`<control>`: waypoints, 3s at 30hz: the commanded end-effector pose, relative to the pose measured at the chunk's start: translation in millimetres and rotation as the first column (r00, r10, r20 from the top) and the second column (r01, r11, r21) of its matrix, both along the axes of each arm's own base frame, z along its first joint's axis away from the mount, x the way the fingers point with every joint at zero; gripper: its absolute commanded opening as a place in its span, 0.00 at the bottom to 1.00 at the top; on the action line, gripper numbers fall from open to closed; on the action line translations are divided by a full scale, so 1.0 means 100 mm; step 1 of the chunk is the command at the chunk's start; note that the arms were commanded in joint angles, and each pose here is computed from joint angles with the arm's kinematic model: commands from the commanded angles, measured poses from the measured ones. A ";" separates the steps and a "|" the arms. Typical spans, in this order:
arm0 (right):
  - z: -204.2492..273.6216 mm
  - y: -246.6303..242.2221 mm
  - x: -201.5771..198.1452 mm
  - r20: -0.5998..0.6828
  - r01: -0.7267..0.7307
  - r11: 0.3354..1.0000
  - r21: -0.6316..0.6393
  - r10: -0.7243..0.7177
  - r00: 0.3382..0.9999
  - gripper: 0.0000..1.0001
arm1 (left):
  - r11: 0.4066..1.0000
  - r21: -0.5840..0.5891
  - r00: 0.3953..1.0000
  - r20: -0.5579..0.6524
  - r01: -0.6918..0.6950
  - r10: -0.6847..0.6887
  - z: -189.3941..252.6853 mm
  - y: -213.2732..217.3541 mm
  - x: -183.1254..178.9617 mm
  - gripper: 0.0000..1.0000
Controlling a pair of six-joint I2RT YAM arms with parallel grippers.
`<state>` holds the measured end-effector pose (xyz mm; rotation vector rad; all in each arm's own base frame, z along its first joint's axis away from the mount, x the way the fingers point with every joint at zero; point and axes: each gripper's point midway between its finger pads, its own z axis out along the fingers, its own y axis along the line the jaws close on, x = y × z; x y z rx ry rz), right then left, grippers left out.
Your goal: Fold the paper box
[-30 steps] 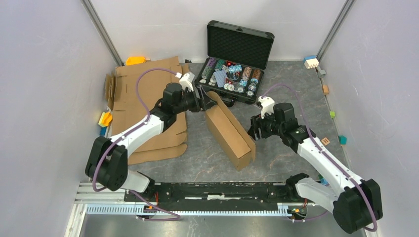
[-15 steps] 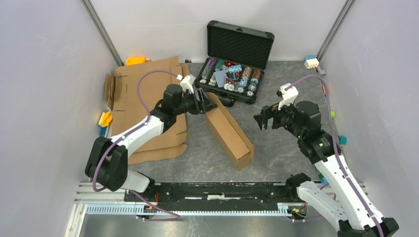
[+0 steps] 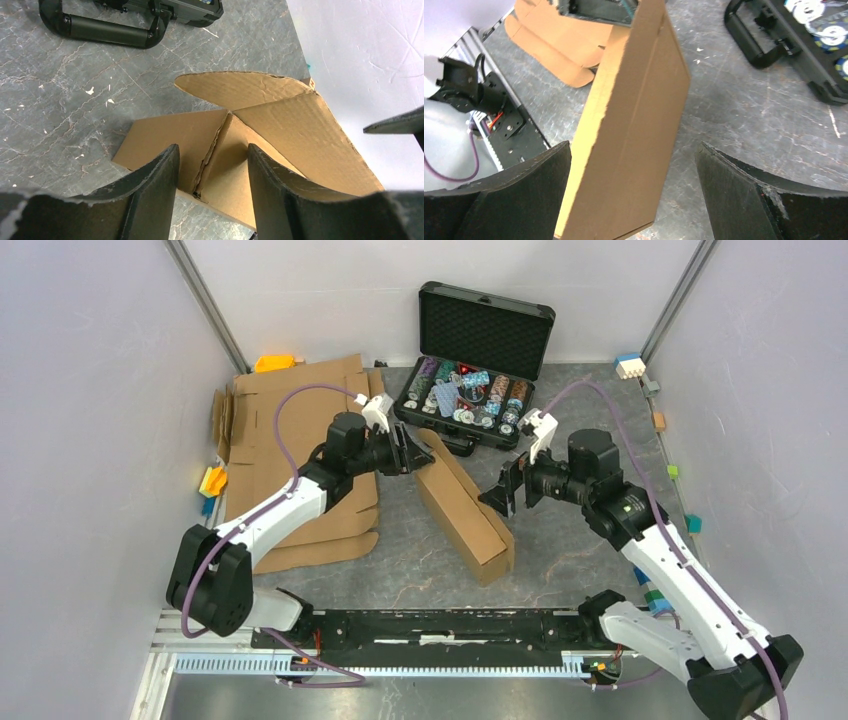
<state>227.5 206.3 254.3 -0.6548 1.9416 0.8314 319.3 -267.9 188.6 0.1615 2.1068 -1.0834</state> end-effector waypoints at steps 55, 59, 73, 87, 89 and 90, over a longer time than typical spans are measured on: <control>-0.20 0.12 -0.76 -0.084 -0.091 0.858 -0.506 0.055 0.995 0.98 | 0.997 0.000 0.931 0.358 0.073 -0.068 0.99 0.26 0.15 0.85; -0.24 0.20 -0.82 -0.095 -0.107 0.845 -0.524 0.067 0.993 0.98 | 0.987 -0.063 0.932 0.342 0.151 -0.121 1.00 0.17 0.23 0.85; -0.49 0.13 -0.82 -0.128 -0.111 0.746 -0.656 0.034 0.991 0.98 | 0.937 -0.128 0.906 0.327 0.324 -0.269 0.91 -0.07 0.23 0.83; -0.56 0.09 -0.82 -0.113 -0.123 0.732 -0.670 0.063 0.992 0.75 | 0.912 -0.149 0.894 0.311 0.382 -0.324 0.81 -0.17 0.16 0.79; -0.56 0.09 -0.80 -0.105 -0.116 0.736 -0.667 0.061 0.993 0.74 | 0.899 -0.150 0.884 0.306 0.412 -0.354 0.79 -0.22 0.09 0.79; -0.55 0.09 -0.80 -0.102 -0.113 0.739 -0.664 0.061 0.993 0.74 | 0.893 -0.151 0.882 0.295 0.423 -0.368 0.77 -0.24 0.06 0.78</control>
